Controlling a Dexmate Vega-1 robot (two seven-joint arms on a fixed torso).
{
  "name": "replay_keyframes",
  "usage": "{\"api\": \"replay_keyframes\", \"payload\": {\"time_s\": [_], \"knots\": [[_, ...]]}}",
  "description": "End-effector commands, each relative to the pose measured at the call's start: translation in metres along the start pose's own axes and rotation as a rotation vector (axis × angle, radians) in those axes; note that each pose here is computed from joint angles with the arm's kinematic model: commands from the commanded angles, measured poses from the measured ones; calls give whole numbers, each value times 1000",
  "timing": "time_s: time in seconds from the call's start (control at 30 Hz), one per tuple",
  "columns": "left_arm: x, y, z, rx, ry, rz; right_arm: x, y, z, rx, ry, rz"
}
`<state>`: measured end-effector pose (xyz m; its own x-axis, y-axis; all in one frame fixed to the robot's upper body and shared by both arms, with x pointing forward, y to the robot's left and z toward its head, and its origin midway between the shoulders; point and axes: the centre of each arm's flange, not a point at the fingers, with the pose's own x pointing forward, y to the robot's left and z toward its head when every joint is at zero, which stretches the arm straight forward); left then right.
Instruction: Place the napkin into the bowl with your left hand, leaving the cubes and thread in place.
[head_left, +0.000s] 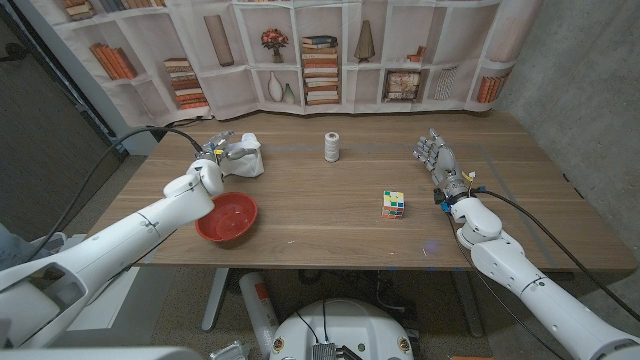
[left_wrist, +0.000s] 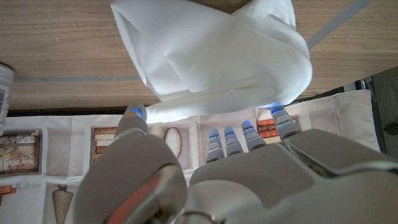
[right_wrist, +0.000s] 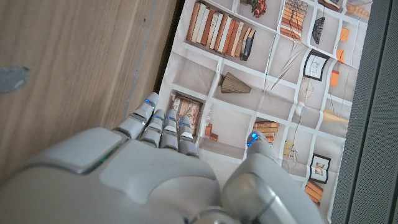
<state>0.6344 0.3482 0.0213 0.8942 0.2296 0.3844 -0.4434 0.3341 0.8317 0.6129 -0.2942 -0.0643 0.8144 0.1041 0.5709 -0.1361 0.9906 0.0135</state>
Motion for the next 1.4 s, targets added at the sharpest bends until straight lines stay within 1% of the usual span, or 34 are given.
{"api": "replay_keyframes", "payload": {"time_s": [0.03,0.17,0.33,0.57,0.8,0.9,1.03,1.4], "knots": [[9,-14,0,6,13,-41,4,-1,-1,-1,6,3],[12,-18,0,11,22,-54,7,0,-1,-3,8,8],[13,-19,0,14,31,-57,10,1,-1,1,8,7],[16,-22,5,25,29,-73,10,-2,0,-2,6,8],[19,-27,10,31,38,-94,8,-6,-2,6,10,-1],[20,-29,11,32,34,-102,6,-7,-2,9,11,-7],[20,-32,13,28,37,-106,3,-9,-2,-1,8,-3],[20,-40,12,13,42,-130,1,-10,-1,-3,11,-4]]}}
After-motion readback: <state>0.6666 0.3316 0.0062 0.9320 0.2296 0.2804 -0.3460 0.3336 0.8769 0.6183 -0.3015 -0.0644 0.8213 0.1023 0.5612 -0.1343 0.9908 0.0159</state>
